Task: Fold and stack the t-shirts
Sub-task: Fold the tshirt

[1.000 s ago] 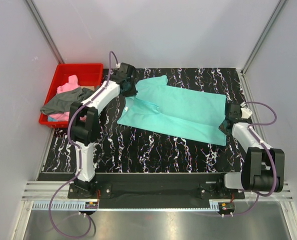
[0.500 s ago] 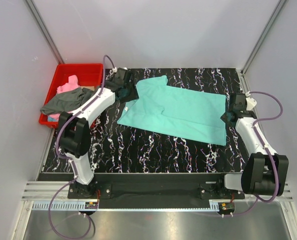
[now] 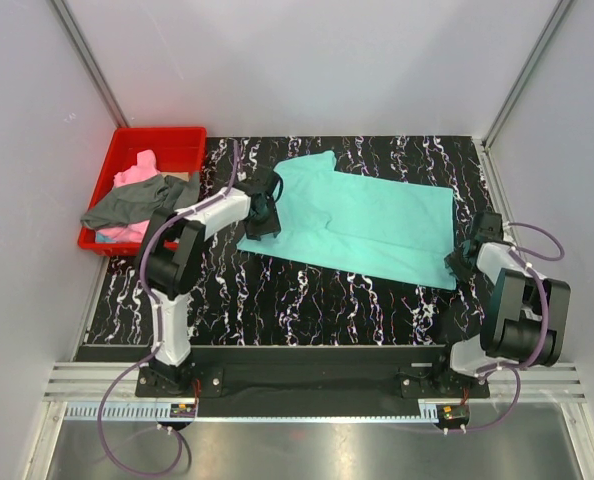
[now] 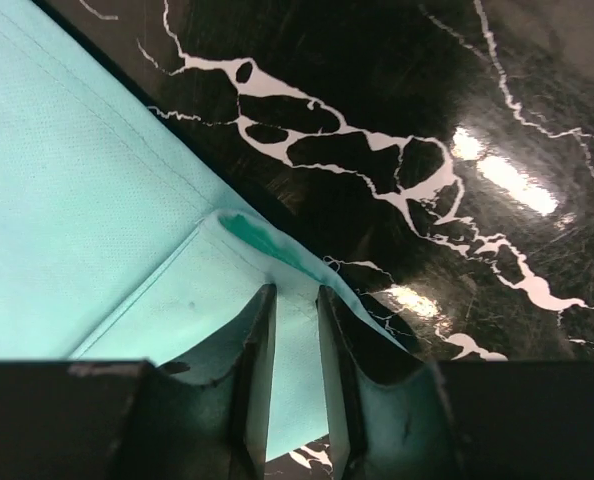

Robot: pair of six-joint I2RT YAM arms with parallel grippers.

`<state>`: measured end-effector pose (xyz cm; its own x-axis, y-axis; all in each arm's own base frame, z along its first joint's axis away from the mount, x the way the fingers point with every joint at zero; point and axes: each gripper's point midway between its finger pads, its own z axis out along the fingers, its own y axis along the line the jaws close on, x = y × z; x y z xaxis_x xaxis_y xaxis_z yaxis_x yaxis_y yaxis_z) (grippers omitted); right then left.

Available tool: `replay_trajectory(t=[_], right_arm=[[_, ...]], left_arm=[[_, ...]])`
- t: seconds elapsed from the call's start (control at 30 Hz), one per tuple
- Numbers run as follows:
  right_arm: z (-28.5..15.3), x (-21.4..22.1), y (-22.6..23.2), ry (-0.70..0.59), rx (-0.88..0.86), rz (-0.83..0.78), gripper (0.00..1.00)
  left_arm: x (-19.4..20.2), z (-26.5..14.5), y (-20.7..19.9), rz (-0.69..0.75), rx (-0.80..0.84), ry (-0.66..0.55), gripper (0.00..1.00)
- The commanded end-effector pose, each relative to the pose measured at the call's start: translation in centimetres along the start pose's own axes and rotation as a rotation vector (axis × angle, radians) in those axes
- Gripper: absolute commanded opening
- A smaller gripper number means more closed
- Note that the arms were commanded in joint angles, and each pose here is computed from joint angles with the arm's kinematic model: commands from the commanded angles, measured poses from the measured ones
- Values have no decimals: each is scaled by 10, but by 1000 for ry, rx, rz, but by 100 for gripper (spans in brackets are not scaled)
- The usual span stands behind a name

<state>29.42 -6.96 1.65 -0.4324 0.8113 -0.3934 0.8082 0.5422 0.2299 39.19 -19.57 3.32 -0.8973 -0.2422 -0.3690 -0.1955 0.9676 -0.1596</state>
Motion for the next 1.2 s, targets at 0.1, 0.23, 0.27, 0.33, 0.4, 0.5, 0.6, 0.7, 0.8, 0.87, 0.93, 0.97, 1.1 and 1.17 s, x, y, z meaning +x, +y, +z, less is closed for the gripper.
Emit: replay_trajectory(t=[0.1,0.23,0.27,0.33,0.4,0.5,0.6,0.7,0.8,0.87,0.93,0.97,1.1,1.17], right_arm=[[-20,12,-12,13,-7,50,35],[-52,3,-6,-45,-78,55,41],[-56,-3,-3,-69,-92,49,44],[-60,-20,1,-123,-83,33,54],[-65,-37,20,-137,-128,-15,54],[-71,-55,53,-119,-218,-73,54],[-77,-66,79,-86,-285,-129,54],[-82,-69,90,-75,-327,-148,53],[-87,-66,92,-70,-349,-150,52],[-90,-67,89,-82,-346,-152,52],[-90,-68,83,-98,-319,-160,52],[-91,-69,82,-105,-313,-161,52],[-93,-73,79,-108,-282,-164,53],[-92,-74,81,-101,-286,-168,53]], left_arm=[[-29,-6,11,-31,-104,-77,49],[-44,-43,0,-45,-52,-113,51],[-35,-45,2,-42,-38,-104,52],[-38,-66,-19,-43,118,-141,54],[-25,-66,-21,-38,167,-121,55],[-7,-43,-16,-10,167,-65,54],[5,-23,-23,8,195,-4,52],[17,-12,-29,-8,236,39,50],[34,-2,-11,-54,152,81,49],[43,0,8,-79,69,85,49],[53,-3,23,-75,2,87,49],[60,-9,30,-89,-16,86,49],[85,-31,49,-130,-49,86,50],[99,-45,49,-132,-18,88,50]])
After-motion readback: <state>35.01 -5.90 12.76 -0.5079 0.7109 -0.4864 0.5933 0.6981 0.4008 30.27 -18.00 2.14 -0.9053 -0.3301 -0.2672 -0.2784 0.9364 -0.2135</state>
